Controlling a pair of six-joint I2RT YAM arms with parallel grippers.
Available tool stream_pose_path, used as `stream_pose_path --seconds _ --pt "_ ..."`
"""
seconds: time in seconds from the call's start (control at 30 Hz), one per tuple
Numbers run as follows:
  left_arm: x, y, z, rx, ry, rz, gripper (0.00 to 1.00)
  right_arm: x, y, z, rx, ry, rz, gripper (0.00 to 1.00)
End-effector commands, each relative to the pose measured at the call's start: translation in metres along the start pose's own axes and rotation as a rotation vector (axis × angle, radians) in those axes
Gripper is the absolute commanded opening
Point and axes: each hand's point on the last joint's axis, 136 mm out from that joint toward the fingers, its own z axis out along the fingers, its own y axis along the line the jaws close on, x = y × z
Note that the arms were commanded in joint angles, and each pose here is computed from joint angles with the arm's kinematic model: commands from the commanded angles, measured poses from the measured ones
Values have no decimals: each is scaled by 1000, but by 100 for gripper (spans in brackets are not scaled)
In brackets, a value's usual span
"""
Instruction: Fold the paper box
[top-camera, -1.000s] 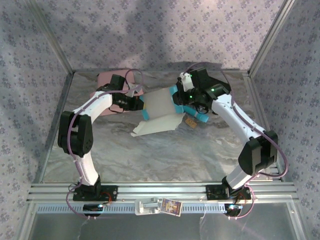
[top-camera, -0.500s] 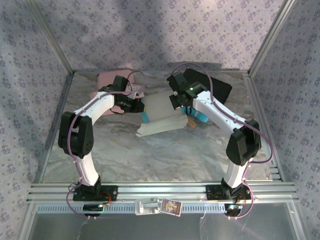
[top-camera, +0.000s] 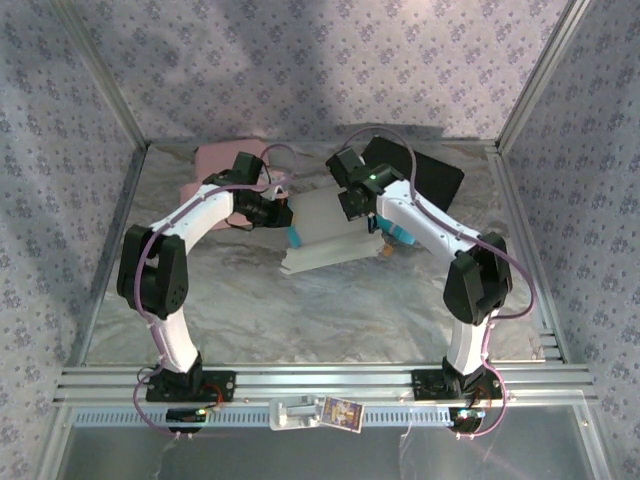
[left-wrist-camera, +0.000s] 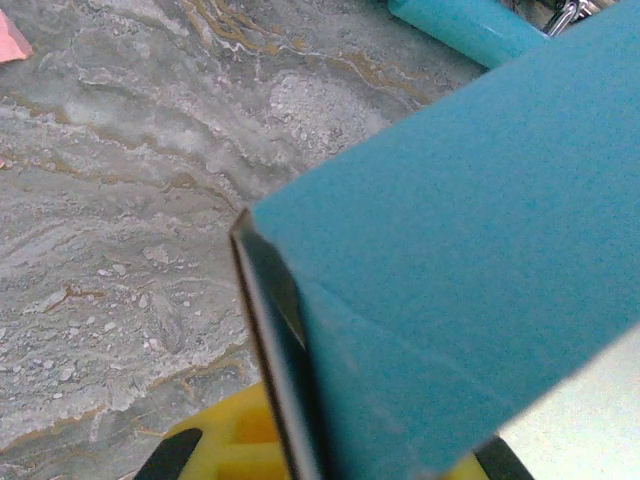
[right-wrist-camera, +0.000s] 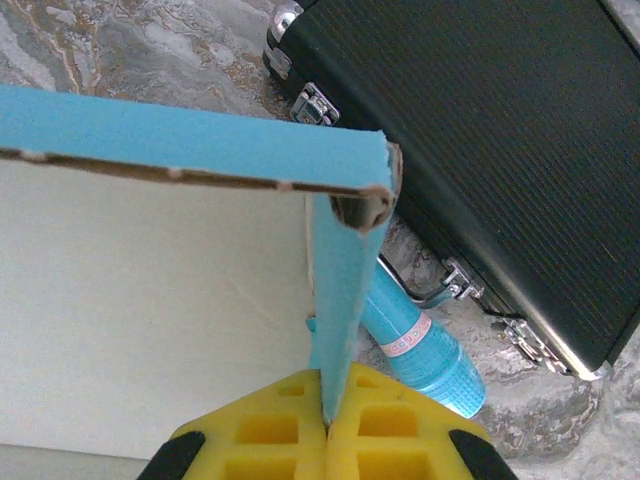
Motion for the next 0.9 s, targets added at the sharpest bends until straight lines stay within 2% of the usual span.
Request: stream_pose_path --seconds 0.0,0.2,0.33,0.5,0.7,0.87 --pt "-8 -30 -18 63 -46 56 0 5 -1 2 63 36 -20 0" --pt "-11 -31 -16 39 -57 21 0 9 -35 -8 426 74 14 0" --pt "-12 -33 -15 42 -67 0 0 4 -37 -17 554 51 -43 0" --pt "-12 -35 -15 49 -72 -9 0 0 -28 -16 476 43 -37 0" --pt "-10 -35 -13 54 -65 -9 0 -2 -18 -18 203 64 76 1" --pt "-9 -35 -13 57 -61 -9 0 3 -21 -17 84 97 157 20"
